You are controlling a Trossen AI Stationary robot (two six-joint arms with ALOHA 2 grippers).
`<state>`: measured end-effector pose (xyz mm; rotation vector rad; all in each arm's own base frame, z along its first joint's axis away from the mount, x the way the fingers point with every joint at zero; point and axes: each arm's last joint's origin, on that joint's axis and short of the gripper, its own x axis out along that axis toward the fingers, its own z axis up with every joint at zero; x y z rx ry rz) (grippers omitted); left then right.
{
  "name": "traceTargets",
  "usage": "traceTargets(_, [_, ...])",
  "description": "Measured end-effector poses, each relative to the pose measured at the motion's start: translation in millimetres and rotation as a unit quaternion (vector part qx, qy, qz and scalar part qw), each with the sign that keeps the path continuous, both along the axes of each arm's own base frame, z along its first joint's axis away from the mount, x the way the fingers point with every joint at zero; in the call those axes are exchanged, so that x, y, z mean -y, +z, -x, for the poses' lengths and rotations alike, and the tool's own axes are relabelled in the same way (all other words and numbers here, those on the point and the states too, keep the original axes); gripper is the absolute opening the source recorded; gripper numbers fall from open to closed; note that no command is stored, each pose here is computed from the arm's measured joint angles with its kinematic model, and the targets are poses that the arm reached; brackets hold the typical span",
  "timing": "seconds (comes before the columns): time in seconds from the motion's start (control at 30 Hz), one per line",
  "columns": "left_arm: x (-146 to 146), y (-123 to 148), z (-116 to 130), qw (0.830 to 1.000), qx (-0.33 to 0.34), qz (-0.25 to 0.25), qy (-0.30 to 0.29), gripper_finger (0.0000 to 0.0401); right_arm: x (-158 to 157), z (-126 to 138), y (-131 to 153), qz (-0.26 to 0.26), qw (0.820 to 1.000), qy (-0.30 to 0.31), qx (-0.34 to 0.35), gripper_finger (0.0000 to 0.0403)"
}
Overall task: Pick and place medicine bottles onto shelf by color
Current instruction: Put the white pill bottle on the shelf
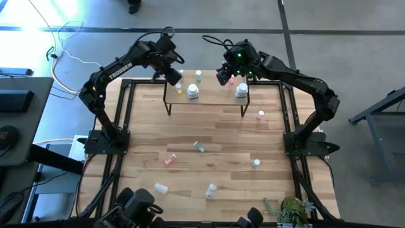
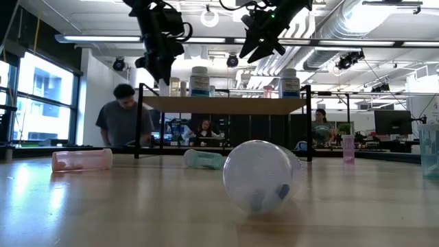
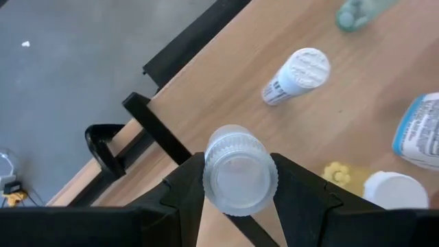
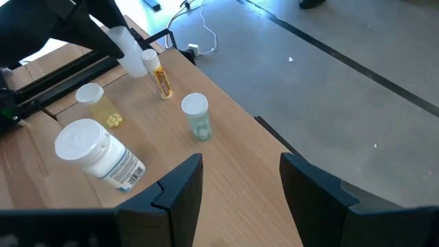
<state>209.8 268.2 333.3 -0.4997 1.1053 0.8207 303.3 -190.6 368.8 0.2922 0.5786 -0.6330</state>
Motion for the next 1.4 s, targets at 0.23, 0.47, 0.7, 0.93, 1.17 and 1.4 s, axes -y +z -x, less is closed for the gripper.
traceTargets(0.23, [1.7, -0.1, -2.2, 1.0, 0.002, 0.001, -0.005, 0.014, 0.0, 0.0, 0.0, -0.005, 1.0, -0.005, 0.004, 0.0186])
traceTargets(0.47, [-0.1, -4.1, -4.6, 1.0, -0.002, 0.006, -0.006, 0.014, 0.0, 0.0, 0.0, -0.005, 1.0, -0.005, 0.004, 0.0186])
traceTargets(0.7, [-4.7, -12.9, -8.5, 1.0, -0.01, 0.017, -0.006, 0.014, 0.0, 0.0, 0.0, -0.006, 1.0, -0.006, 0.004, 0.0186])
traceTargets(0.93, [-4.7, -13.0, -8.3, 1.0, -0.011, 0.016, -0.011, 0.0141, -0.1, -0.1, 0.0, -0.006, 1.0, -0.005, 0.004, 0.0186])
traceTargets(1.17, [-4.8, -12.9, -8.2, 1.0, -0.013, 0.015, -0.009, 0.0146, -0.1, -0.2, -0.1, -0.006, 1.0, -0.005, 0.004, 0.0186])
traceTargets(1.4, [-4.8, -12.9, -8.2, 1.0, -0.014, 0.014, -0.008, 0.019, -2.1, 3.1, 1.1, -0.016, 1.0, -0.011, 0.002, 0.0186])
